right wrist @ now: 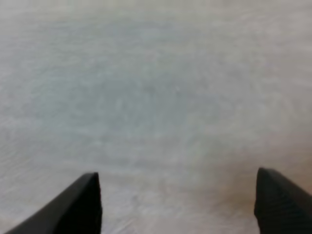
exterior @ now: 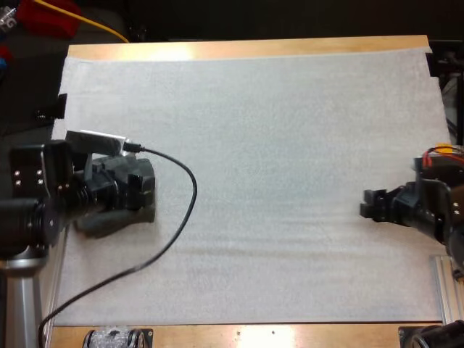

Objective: Pick towel from pile, fold and stack

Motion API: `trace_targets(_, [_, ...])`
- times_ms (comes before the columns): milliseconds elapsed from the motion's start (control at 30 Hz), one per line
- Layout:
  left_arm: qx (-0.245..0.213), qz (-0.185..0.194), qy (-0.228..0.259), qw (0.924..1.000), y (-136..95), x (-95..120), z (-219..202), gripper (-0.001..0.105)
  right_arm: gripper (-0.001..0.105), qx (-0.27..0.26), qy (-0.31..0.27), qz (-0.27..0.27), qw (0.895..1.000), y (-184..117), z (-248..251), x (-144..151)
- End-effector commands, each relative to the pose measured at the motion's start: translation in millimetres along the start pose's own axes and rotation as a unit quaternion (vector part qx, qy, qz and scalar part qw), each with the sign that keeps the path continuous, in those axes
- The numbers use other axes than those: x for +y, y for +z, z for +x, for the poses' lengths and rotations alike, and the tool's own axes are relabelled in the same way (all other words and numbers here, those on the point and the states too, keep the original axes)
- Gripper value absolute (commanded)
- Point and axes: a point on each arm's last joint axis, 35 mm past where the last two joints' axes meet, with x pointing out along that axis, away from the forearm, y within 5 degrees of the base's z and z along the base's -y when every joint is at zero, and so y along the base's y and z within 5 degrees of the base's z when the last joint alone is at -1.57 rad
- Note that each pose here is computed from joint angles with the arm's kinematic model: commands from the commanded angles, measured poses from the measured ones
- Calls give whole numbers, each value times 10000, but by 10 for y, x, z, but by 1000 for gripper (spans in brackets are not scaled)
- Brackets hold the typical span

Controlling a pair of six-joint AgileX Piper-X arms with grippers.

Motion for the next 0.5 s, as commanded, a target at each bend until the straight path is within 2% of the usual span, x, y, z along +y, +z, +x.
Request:
trace_targets(0, [-71, 72, -24, 9999, -14, -25, -45, 69, 64, 79, -225, -97, 9997, -44, -42, -38])
trace_targets(33, [-165, 107, -32, 9998, -58, -49, -119, 69, 64, 117, -683, -122, 9975, -99, -133, -120])
trace_targets(100, [-259, 143, -50, 9996, -95, -70, -183, 69, 64, 154, -925, -188, 9954, -155, -218, -173])
trace_targets(267, [-328, 265, -141, 9990, -172, -132, -273, 69, 64, 132, -1213, -101, 9925, -240, -356, -233])
trace_targets(333, [-301, 437, -215, 9984, -220, -181, -305, 69, 64, 102, -1268, -114, 9918, -276, -415, -241])
trace_targets(467, [-375, 629, -61, 9973, -335, -233, -410, 69, 64, 56, -1286, -105, 9916, -347, -518, -215])
